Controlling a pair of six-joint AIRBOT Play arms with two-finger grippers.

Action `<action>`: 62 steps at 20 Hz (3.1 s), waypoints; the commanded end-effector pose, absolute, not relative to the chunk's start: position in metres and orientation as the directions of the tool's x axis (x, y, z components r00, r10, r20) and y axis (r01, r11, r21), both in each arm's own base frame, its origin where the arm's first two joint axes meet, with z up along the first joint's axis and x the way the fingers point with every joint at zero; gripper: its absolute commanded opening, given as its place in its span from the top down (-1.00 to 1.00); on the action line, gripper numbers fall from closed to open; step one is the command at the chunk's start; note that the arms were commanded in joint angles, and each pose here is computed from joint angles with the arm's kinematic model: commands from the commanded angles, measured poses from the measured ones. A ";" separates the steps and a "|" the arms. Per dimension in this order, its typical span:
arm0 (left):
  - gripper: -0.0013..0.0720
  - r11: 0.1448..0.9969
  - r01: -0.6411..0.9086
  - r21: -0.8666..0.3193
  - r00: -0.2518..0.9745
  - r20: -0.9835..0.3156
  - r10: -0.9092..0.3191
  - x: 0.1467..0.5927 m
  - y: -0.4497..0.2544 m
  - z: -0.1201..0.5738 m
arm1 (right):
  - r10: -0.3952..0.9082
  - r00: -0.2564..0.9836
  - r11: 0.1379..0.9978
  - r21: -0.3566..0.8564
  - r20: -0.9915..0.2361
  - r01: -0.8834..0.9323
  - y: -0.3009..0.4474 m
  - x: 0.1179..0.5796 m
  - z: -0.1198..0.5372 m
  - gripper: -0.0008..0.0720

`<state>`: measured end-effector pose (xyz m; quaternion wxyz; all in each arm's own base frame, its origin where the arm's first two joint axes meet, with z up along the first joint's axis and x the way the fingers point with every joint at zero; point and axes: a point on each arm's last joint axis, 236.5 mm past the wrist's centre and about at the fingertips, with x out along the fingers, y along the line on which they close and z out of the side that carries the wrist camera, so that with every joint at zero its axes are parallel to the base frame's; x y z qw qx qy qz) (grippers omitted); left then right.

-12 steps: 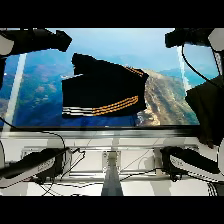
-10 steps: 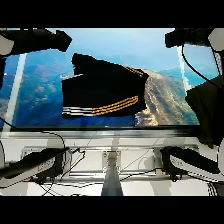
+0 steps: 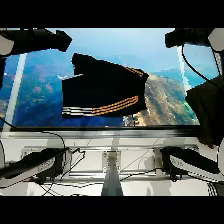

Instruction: Fold the clothes and pants, and hang the long-sleeved shirts on hangers.

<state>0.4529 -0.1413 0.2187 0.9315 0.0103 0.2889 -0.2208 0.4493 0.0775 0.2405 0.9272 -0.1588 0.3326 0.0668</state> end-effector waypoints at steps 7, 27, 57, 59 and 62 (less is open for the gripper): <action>-0.52 0.903 0.417 -0.108 0.736 -0.542 -0.405 0.453 -0.141 0.219 | 0.038 0.829 0.939 -0.263 -0.559 -0.220 0.082 0.463 0.259 0.91; -0.50 0.964 0.088 -0.250 0.051 -0.966 -0.255 0.327 -0.001 -0.026 | 0.587 0.164 0.769 0.609 -0.793 0.193 0.055 0.316 -0.070 -0.54; 0.82 0.788 -0.254 -0.562 0.267 -0.823 -0.501 0.268 -0.015 -0.124 | 0.668 0.073 0.738 0.672 -0.741 0.061 0.123 0.309 -0.112 0.91; 0.92 0.791 -0.215 -0.573 0.294 -0.810 -0.507 0.276 -0.016 -0.119 | 0.667 0.104 0.740 0.672 -0.738 0.028 0.123 0.318 -0.098 0.91; 0.92 0.771 -0.135 -0.623 0.358 -0.756 -0.548 0.302 -0.020 -0.092 | 0.672 0.171 0.738 0.671 -0.721 -0.073 0.127 0.335 -0.057 0.91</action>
